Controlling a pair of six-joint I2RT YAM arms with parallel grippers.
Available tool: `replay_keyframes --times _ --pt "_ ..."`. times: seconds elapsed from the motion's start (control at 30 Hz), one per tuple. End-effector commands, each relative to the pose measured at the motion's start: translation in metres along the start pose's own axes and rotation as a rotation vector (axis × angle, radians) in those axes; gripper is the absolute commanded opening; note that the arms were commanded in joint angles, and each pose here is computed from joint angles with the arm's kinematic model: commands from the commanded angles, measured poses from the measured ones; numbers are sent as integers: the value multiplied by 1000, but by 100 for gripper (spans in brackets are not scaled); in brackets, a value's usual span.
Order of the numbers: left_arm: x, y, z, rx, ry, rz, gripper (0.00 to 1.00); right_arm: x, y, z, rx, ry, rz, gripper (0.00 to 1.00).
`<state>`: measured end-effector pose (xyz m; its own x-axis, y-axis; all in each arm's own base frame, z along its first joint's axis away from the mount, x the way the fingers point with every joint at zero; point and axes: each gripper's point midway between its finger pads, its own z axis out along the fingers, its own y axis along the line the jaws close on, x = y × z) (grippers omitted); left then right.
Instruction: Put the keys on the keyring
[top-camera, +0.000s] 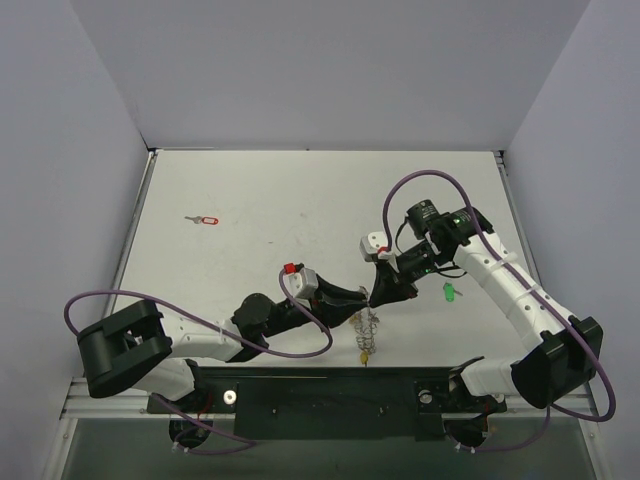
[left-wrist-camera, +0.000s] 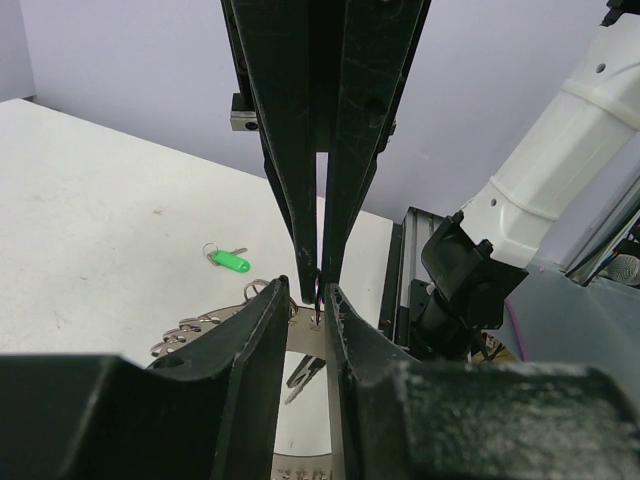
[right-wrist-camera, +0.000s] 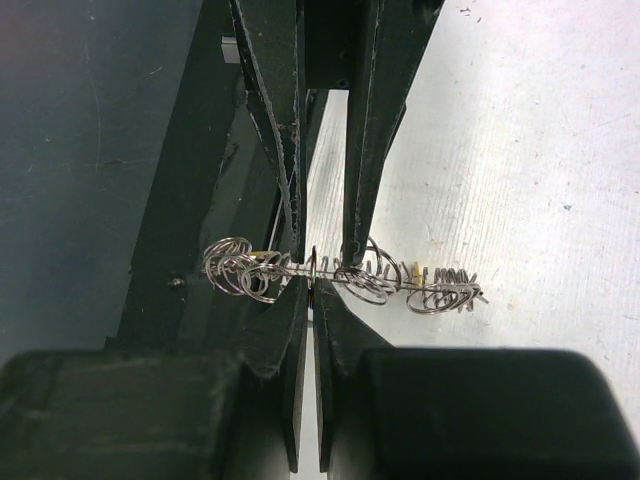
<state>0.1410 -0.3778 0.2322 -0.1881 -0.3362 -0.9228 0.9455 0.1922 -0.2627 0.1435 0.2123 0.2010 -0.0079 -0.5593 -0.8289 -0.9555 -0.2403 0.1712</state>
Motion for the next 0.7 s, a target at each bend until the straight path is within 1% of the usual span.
replay_keyframes --times 0.0,0.13,0.43,0.67 --pt "-45 -14 3 67 -177 24 31 -16 12 -3 -19 -83 -6 0" --pt "-42 -15 5 75 -169 15 31 -16 12 -3 -20 -82 -3 0" --pt "-33 -16 9 90 -141 6 27 -17 10 -5 -13 -94 4 0" --pt "-36 -16 9 94 -155 7 28 -16 9 -4 -17 -96 9 0"
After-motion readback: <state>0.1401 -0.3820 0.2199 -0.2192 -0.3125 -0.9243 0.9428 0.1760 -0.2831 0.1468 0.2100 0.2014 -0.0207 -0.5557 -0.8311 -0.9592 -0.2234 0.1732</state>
